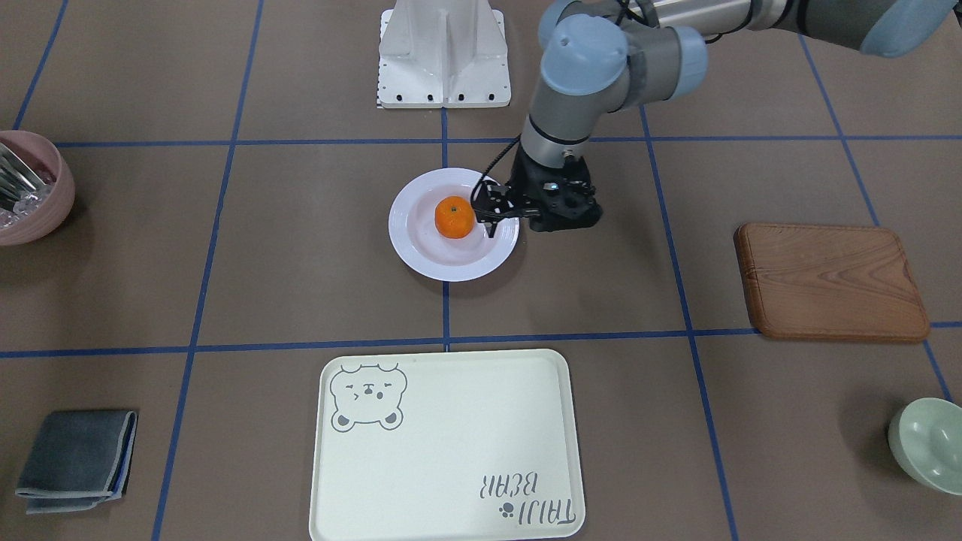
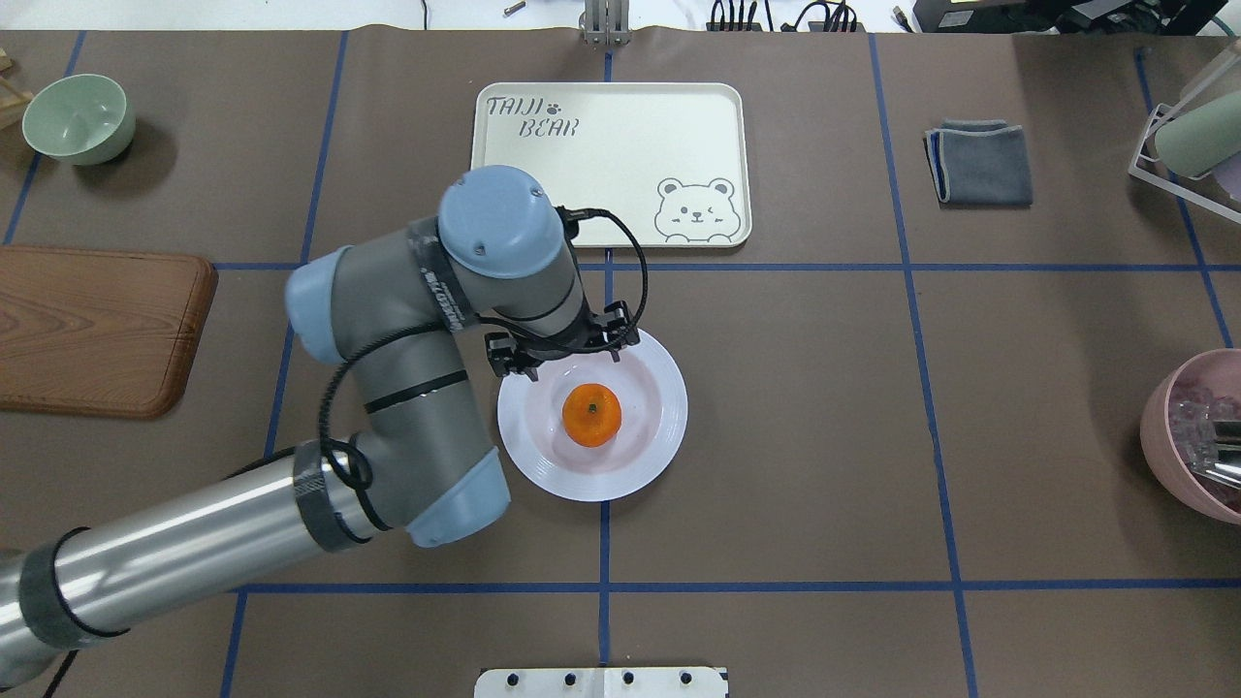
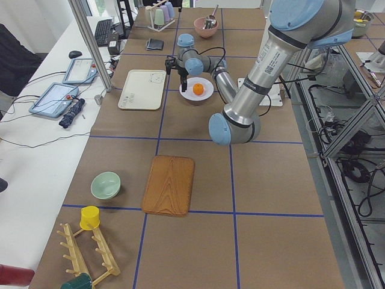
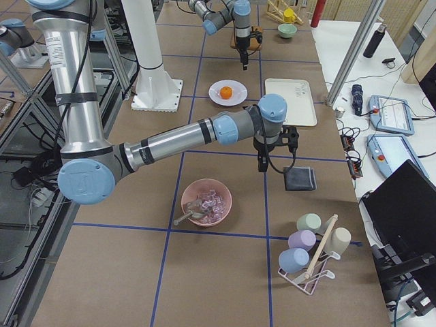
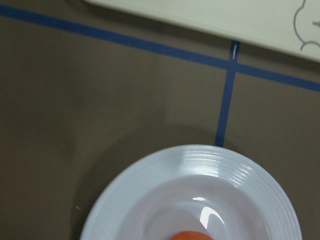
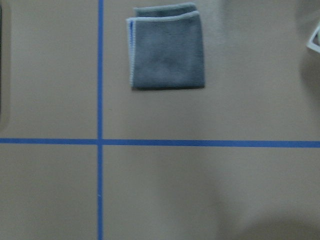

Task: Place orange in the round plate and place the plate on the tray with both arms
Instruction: 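Open the left gripper and raise it away while the right arm approaches the plate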

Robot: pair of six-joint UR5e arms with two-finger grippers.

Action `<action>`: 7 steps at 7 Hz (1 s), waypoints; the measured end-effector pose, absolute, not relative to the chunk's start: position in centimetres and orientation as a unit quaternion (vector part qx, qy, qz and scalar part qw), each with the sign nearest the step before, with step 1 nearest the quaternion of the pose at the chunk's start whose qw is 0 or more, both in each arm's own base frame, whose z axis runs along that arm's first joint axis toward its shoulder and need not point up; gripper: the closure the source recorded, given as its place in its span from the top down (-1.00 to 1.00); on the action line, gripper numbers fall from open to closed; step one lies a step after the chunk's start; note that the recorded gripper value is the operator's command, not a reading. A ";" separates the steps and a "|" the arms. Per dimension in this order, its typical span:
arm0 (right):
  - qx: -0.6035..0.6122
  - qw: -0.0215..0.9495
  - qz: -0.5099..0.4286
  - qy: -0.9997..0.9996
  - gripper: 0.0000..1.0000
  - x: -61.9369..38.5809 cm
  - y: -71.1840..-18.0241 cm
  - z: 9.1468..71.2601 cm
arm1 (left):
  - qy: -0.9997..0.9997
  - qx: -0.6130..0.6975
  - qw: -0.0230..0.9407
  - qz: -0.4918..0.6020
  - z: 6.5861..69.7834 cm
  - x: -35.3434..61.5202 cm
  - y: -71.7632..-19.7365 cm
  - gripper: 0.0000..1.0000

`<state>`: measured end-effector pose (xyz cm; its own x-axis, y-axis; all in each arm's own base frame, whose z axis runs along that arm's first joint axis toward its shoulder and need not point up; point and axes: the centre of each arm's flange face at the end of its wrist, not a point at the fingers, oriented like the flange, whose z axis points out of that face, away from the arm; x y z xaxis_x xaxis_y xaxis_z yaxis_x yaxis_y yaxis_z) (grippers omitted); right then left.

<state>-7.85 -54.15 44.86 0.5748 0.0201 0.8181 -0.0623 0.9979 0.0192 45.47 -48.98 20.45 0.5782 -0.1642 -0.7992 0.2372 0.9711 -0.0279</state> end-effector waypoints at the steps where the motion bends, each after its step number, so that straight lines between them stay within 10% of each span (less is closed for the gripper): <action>1: 0.020 0.873 0.049 -0.485 1.00 -12.8 -54.5 41.7 | 0.428 0.075 0.889 -0.141 21.8 42.6 -51.1 0.97; 7: 0.046 0.744 0.137 -0.652 1.00 -40.0 -43.9 37.5 | 0.361 0.189 0.908 -0.100 29.1 28.6 -58.6 0.97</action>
